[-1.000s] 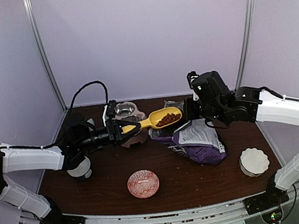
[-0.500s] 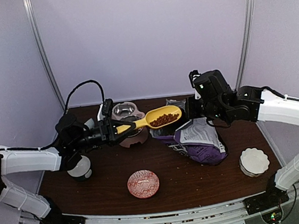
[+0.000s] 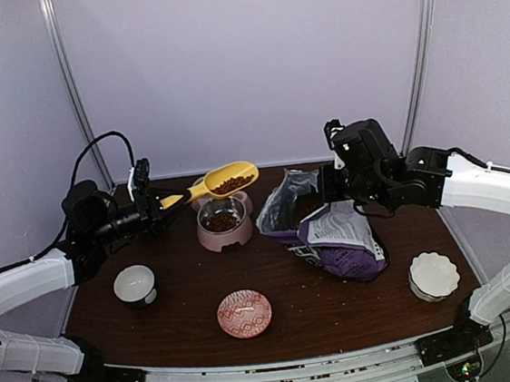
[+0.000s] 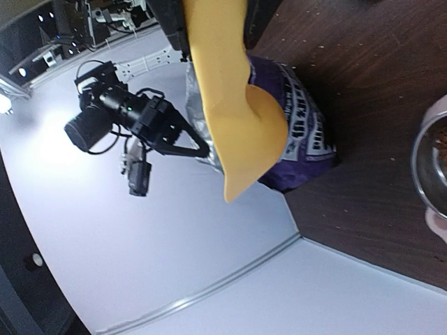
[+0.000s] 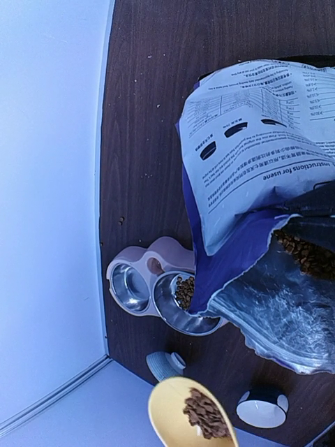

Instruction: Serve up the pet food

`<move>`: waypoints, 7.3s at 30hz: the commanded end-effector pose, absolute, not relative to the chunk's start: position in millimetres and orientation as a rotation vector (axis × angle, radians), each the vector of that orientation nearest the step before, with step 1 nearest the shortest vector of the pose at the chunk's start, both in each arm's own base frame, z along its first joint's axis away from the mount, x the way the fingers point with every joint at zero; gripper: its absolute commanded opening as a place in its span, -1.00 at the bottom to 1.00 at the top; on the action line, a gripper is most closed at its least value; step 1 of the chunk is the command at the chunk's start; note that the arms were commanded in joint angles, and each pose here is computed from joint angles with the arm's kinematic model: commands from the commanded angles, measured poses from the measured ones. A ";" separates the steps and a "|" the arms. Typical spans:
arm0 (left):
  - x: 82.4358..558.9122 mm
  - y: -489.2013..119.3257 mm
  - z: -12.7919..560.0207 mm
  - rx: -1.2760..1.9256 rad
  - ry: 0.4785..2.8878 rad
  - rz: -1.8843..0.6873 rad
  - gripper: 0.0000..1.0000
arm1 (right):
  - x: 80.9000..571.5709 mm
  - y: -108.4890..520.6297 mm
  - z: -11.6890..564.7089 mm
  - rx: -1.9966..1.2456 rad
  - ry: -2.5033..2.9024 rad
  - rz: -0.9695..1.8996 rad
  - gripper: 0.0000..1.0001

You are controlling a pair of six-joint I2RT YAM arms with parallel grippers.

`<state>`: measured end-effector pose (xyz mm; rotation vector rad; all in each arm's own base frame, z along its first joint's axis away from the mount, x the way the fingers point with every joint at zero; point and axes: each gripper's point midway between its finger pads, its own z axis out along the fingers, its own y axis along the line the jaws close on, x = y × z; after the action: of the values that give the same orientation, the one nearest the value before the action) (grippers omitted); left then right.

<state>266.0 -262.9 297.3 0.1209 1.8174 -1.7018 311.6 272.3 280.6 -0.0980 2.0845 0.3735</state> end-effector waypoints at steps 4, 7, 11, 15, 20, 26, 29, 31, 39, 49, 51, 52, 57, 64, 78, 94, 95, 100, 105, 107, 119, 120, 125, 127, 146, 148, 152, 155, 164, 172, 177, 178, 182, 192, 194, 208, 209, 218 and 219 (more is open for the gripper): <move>304.3 -214.3 267.2 -0.020 1.964 -1.422 -1.00 | 313.4 259.7 281.4 -0.069 2.074 0.349 -1.00; 317.1 -202.5 258.1 -0.040 1.990 -1.376 -1.00 | 313.5 261.9 281.1 -0.074 2.075 0.358 -1.00; 334.7 -191.5 253.6 -0.048 2.004 -1.341 -1.00 | 313.7 265.2 280.9 -0.083 2.076 0.373 -1.00; 352.5 -183.9 251.1 -0.029 2.030 -1.281 -1.00 | 314.6 266.6 281.4 -0.083 2.076 0.376 -1.00; 364.5 -181.8 243.4 0.017 2.069 -1.234 -1.00 | 315.3 266.9 281.4 -0.085 2.076 0.373 -1.00; 369.4 -184.0 225.0 0.080 2.144 -1.189 -1.00 | 315.6 267.9 281.8 -0.088 2.078 0.373 -1.00; 371.9 -182.5 218.4 0.099 2.173 -1.150 -1.00 | 316.3 268.2 282.5 -0.090 2.077 0.373 -1.00; 374.0 -180.9 215.4 0.113 2.191 -1.117 -1.00 | 316.3 269.1 283.3 -0.094 2.076 0.373 -1.00; 380.0 -186.2 213.8 0.185 2.229 -1.030 -1.00 | 317.4 270.2 280.2 -0.100 2.087 0.361 -1.00; 384.8 -193.4 218.2 0.338 2.277 -0.786 -1.00 | 317.6 268.1 279.2 -0.103 2.091 0.345 -1.00; 384.1 -194.8 218.2 0.365 2.283 -0.737 -1.00 | 317.5 268.6 278.5 -0.105 2.092 0.345 -1.00; 383.0 -195.8 217.8 0.380 2.286 -0.713 -1.00 | 317.8 268.6 278.3 -0.104 2.093 0.345 -1.00; 378.7 -199.4 214.8 0.459 2.298 -0.575 -1.00 | 318.1 270.4 278.3 -0.109 2.095 0.348 -1.00; 370.9 -204.1 214.8 0.574 2.278 -0.394 -1.00 | 318.5 271.5 277.5 -0.114 2.097 0.347 -1.00; 342.4 -201.9 307.3 0.467 2.070 -0.473 -1.00 | 317.1 273.6 278.1 -0.132 2.100 0.355 -1.00; 203.6 -293.1 313.0 0.859 2.073 -1.076 -1.00 | 312.1 324.5 271.1 -0.250 2.116 0.413 -1.00; 203.7 -294.6 300.3 0.852 2.118 -1.081 -1.00 | 310.3 328.4 270.8 -0.258 2.118 0.419 -1.00; 217.3 -295.3 244.6 0.772 2.309 -0.984 -1.00 | 303.2 343.8 263.8 -0.285 2.133 0.451 -1.00; 235.7 -301.4 190.5 0.633 2.450 -0.934 -1.00 | 293.3 365.4 264.7 -0.313 2.124 0.506 -1.00; 239.6 -309.8 171.8 0.580 2.463 -0.974 -1.00 | 290.6 374.4 265.2 -0.319 2.122 0.532 -1.00; 252.3 -377.1 150.9 0.519 2.363 -1.209 -1.00 | 288.4 391.8 267.3 -0.347 2.117 0.575 -1.00; 253.2 -376.4 147.5 0.512 2.372 -1.198 -1.00 | 288.4 389.6 267.4 -0.344 2.116 0.567 -1.00; 255.1 -368.0 132.9 0.481 2.418 -1.130 -1.00 | 288.9 369.3 266.8 -0.317 2.111 0.495 -0.68; 255.9 -365.7 131.7 0.468 2.423 -1.114 -1.00 | 288.1 355.6 268.6 -0.299 2.106 0.460 -0.33; 260.9 -355.0 115.6 0.436 2.447 -1.020 -1.00 | 291.9 190.4 152.8 0.142 2.316 0.542 0.68; 261.5 -356.3 112.6 0.431 2.446 -1.028 -1.00 | 289.3 190.5 144.1 0.157 2.328 0.568 0.57; 264.3 -359.0 105.3 0.439 2.432 -1.029 -1.00 | 287.7 191.2 125.4 0.171 2.357 0.573 0.27; 268.2 -368.1 104.8 0.461 2.390 -1.068 -1.00 | 286.1 196.3 110.1 0.166 2.392 0.591 -0.02; 274.8 -429.1 148.9 0.541 2.126 -1.369 -1.00 | 280.2 212.7 82.8 0.158 2.465 0.682 -0.48; 276.0 -447.3 194.8 0.516 1.942 -1.561 -1.00 | 279.8 209.5 87.2 0.171 2.459 0.670 -0.44; 267.4 -441.2 229.6 0.521 1.875 -1.610 -1.00 | 283.1 202.0 101.6 0.168 2.431 0.621 -0.01; 265.3 -440.1 237.5 0.523 1.860 -1.629 -1.00 | 283.4 201.1 105.3 0.165 2.425 0.614 0.08; 255.5 -437.8 264.2 0.523 1.811 -1.713 -1.00 | 286.3 199.4 123.3 0.155 2.390 0.609 0.41; 242.6 -424.8 296.1 0.532 1.743 -1.748 -1.00 | 286.3 225.0 202.6 -0.012 2.243 0.671 0.74; 240.8 -422.2 301.5 0.533 1.726 -1.751 -1.00 | 283.6 233.1 219.0 -0.057 2.211 0.688 0.76; 233.8 -412.8 311.9 0.538 1.706 -1.738 -1.00 | 251.7 302.0 273.5 -0.375 2.099 0.747 0.79; 234.2 -412.4 311.1 0.538 1.710 -1.733 -1.00 | 250.7 305.7 274.2 -0.386 2.097 0.745 0.79; 233.4 -411.1 310.9 0.541 1.711 -1.725 -1.00 | 254.1 333.9 273.7 -0.422 2.100 0.695 0.74; 233.3 -410.7 311.7 0.541 1.709 -1.725 -1.00 | 256.3 336.1 273.2 -0.418 2.102 0.679 0.73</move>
<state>250.8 -411.7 230.0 0.4094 2.0361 -1.6232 247.9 330.0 262.5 -0.4342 2.1264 0.7414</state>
